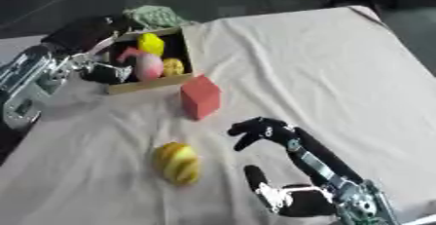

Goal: Pick up objects on the table and place them in the box.

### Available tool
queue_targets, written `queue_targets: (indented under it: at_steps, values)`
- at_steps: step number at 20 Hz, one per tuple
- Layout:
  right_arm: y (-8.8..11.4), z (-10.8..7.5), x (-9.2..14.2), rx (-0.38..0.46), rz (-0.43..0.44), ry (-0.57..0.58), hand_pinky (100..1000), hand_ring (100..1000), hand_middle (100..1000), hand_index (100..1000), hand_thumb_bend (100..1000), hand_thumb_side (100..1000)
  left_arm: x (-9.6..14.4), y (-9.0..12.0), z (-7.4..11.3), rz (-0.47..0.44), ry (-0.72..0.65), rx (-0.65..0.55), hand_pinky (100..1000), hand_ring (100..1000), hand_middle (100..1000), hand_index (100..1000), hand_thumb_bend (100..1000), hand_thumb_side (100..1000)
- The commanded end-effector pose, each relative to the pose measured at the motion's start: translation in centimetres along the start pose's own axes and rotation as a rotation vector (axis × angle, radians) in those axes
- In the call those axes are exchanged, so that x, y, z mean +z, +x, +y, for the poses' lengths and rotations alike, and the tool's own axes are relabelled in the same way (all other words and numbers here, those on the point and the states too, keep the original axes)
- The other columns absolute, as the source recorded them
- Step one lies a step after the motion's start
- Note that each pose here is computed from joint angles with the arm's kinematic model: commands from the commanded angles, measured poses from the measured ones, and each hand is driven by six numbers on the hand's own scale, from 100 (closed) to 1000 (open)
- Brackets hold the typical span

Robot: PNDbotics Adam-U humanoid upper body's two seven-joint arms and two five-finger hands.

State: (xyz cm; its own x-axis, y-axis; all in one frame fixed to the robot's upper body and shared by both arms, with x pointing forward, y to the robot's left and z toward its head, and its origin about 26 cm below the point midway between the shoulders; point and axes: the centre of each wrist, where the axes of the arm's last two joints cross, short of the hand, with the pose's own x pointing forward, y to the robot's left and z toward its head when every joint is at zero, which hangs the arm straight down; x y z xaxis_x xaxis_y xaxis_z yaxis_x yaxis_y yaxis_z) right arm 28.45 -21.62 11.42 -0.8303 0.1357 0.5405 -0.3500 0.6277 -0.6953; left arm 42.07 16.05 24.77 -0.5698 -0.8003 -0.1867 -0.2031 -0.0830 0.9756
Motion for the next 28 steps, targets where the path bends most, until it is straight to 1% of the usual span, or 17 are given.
queue_targets:
  at_steps: [1, 2, 6, 8, 9, 10, 13, 15, 20, 28]
  values:
    - [0.2, -0.4, 0.1, 0.017, -0.003, 0.003, 696, 678, 782, 909, 100, 436, 0.4, 1.8, 2.9, -0.144, 0.044, -0.05, 885, 850, 854, 953, 200, 253]
    - [0.2, -0.4, 0.0, 0.017, -0.003, 0.003, 696, 678, 782, 909, 100, 436, 0.5, 2.5, 3.2, -0.191, 0.036, -0.058, 884, 850, 855, 954, 206, 257]
    - [0.1, -0.5, 0.1, 0.02, -0.001, -0.001, 696, 678, 781, 909, 100, 437, 1.7, 4.9, 4.0, -0.369, -0.018, -0.106, 876, 845, 853, 951, 297, 319]
    - [0.1, -0.6, 0.0, 0.021, 0.0, 0.001, 696, 678, 781, 909, 100, 438, 2.6, 5.7, 4.3, -0.439, -0.05, -0.154, 870, 840, 849, 945, 362, 366]
    - [0.1, -0.6, 0.0, 0.022, 0.0, 0.001, 696, 678, 781, 909, 100, 438, 3.0, 6.1, 4.2, -0.468, -0.07, -0.188, 871, 841, 851, 939, 409, 404]
    - [0.1, -0.6, 0.0, 0.022, 0.0, 0.001, 696, 678, 781, 909, 100, 438, 3.3, 6.3, 4.0, -0.487, -0.095, -0.219, 871, 841, 852, 938, 416, 411]
    - [0.1, -0.6, 0.0, 0.024, 0.0, 0.002, 696, 678, 781, 908, 100, 437, 3.5, 6.2, 2.9, -0.508, -0.182, -0.297, 873, 845, 856, 931, 485, 460]
    - [0.1, -0.6, 0.1, 0.024, 0.001, 0.003, 696, 678, 781, 908, 100, 437, 3.5, 5.9, 2.3, -0.514, -0.235, -0.341, 874, 847, 857, 929, 512, 477]
    - [0.1, -0.6, 0.1, 0.025, 0.0, 0.004, 696, 678, 781, 909, 100, 436, 3.4, 5.5, 1.5, -0.55, -0.341, -0.408, 877, 850, 859, 927, 522, 482]
    - [0.2, -0.6, 0.0, 0.024, -0.003, 0.002, 696, 678, 781, 908, 100, 436, 2.6, 5.6, 0.3, -0.621, -0.488, -0.463, 883, 852, 861, 925, 522, 479]
